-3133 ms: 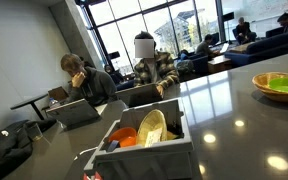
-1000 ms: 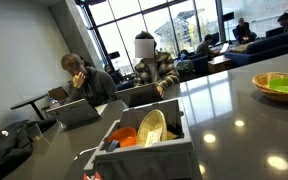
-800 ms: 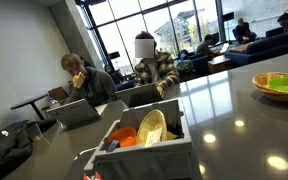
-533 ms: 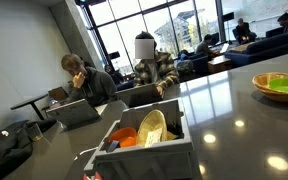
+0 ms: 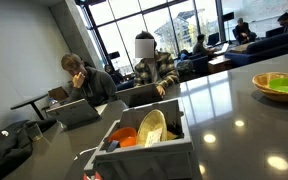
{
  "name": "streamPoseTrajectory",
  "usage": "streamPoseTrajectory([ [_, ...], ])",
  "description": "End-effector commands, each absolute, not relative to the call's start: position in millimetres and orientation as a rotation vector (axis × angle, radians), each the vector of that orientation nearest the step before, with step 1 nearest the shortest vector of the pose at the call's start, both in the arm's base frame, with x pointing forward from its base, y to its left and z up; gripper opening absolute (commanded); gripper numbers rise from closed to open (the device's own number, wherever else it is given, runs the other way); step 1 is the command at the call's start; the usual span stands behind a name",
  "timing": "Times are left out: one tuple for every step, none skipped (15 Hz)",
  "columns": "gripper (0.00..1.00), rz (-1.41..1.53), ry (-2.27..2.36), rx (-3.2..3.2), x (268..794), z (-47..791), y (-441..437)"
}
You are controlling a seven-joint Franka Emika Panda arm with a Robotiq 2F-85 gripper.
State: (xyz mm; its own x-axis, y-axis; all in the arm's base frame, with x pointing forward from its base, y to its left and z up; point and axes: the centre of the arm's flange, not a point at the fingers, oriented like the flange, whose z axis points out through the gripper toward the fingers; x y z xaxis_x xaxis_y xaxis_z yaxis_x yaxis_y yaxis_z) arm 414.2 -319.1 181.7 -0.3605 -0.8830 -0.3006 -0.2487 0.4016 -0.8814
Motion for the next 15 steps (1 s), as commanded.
streamPoseTrajectory([
  [0.01,-0.954,1.852,-0.968,415.7,184.4,-324.2],
  [0.01,-0.954,1.853,-0.967,415.6,184.6,-324.4],
  [0.01,-0.955,1.854,-0.966,415.6,184.8,-324.5],
  [0.01,-0.961,1.856,-0.966,415.4,185.7,-324.6],
  [0.01,-0.966,1.859,-0.968,415.0,186.4,-324.9],
  [0.01,-0.973,1.861,-0.968,414.1,188.0,-325.2],
  [0.01,-0.979,1.863,-0.968,413.1,189.2,-325.9],
  [0.01,-0.982,1.867,-0.969,412.3,190.1,-326.8],
  [0.01,-0.985,1.869,-0.969,411.6,190.9,-327.7],
  [0.01,-0.988,1.871,-0.968,410.6,191.3,-328.2],
  [0.01,-0.99,1.873,-0.967,409.7,191.6,-328.7],
  [0.01,-0.992,1.874,-0.966,408.7,191.8,-329.1],
  [0.01,-0.994,1.876,-0.965,407.5,191.9,-329.5],
  [0.01,-0.995,1.878,-0.963,406.5,192.1,-329.8],
  [0.01,-0.997,1.88,-0.962,405.4,192.2,-330.1],
])
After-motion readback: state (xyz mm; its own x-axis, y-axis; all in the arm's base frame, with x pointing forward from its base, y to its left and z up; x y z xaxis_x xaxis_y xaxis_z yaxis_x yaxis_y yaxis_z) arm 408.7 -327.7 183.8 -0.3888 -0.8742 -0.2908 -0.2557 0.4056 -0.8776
